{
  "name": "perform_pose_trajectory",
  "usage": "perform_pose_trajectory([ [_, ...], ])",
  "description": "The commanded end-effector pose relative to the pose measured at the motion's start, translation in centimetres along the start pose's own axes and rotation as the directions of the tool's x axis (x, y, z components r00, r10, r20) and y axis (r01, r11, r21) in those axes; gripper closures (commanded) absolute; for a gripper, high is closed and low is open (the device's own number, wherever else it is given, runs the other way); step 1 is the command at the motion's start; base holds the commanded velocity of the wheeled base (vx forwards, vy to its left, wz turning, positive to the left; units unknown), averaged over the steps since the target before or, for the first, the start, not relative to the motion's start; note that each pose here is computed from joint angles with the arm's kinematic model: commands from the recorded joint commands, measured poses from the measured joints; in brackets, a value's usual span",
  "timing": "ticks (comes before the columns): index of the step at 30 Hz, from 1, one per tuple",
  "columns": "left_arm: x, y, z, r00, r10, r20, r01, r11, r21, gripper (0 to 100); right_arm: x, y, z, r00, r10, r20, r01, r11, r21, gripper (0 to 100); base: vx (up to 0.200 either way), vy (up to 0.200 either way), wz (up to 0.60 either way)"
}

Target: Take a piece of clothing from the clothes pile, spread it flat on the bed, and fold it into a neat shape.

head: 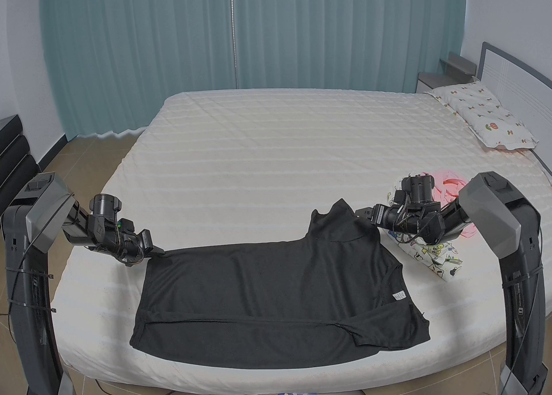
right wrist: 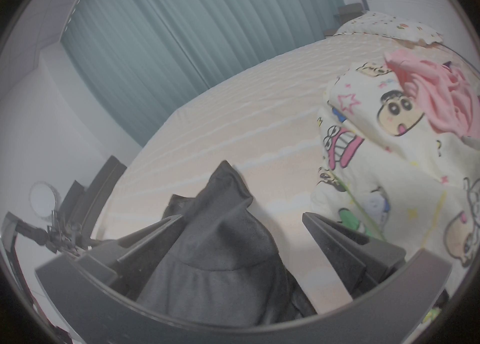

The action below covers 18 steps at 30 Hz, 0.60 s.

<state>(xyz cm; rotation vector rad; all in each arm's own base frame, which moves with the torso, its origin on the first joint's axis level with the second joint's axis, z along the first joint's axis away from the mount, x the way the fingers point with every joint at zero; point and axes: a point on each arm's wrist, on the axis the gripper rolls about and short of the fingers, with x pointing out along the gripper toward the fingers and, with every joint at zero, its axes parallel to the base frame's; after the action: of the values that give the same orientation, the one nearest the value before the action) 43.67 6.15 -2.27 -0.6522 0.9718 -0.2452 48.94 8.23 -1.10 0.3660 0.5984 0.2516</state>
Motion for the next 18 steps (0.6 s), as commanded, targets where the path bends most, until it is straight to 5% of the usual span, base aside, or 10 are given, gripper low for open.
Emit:
perform_pose_trajectory([
  [1,-0.1,-0.2,0.0,1.0,-0.002,0.002,0.002,1.0,0.001,100,2.8,-0.9,-1.5,1.0,0.013,-0.017,-0.013,1.0,-0.027,0,0.0,0.0,0.0],
  [8,-0.1,-0.1,0.1,1.0,-0.001,0.004,0.001,1.0,0.001,100,4.0,0.1,-1.1,0.999,0.041,0.008,-0.041,0.998,-0.04,0,0.0,0.0,0.0],
  [9,-0.1,-0.1,0.1,1.0,-0.001,0.003,0.001,1.0,0.0,100,4.0,0.2,-1.2,0.999,0.041,0.005,-0.041,0.998,-0.04,100,0.0,0.0,0.0],
  [18,0.0,-0.1,0.1,1.0,-0.002,0.002,0.002,1.0,0.001,100,4.2,0.1,-1.2,0.999,0.036,0.025,-0.036,0.999,-0.004,100,0.0,0.0,0.0],
])
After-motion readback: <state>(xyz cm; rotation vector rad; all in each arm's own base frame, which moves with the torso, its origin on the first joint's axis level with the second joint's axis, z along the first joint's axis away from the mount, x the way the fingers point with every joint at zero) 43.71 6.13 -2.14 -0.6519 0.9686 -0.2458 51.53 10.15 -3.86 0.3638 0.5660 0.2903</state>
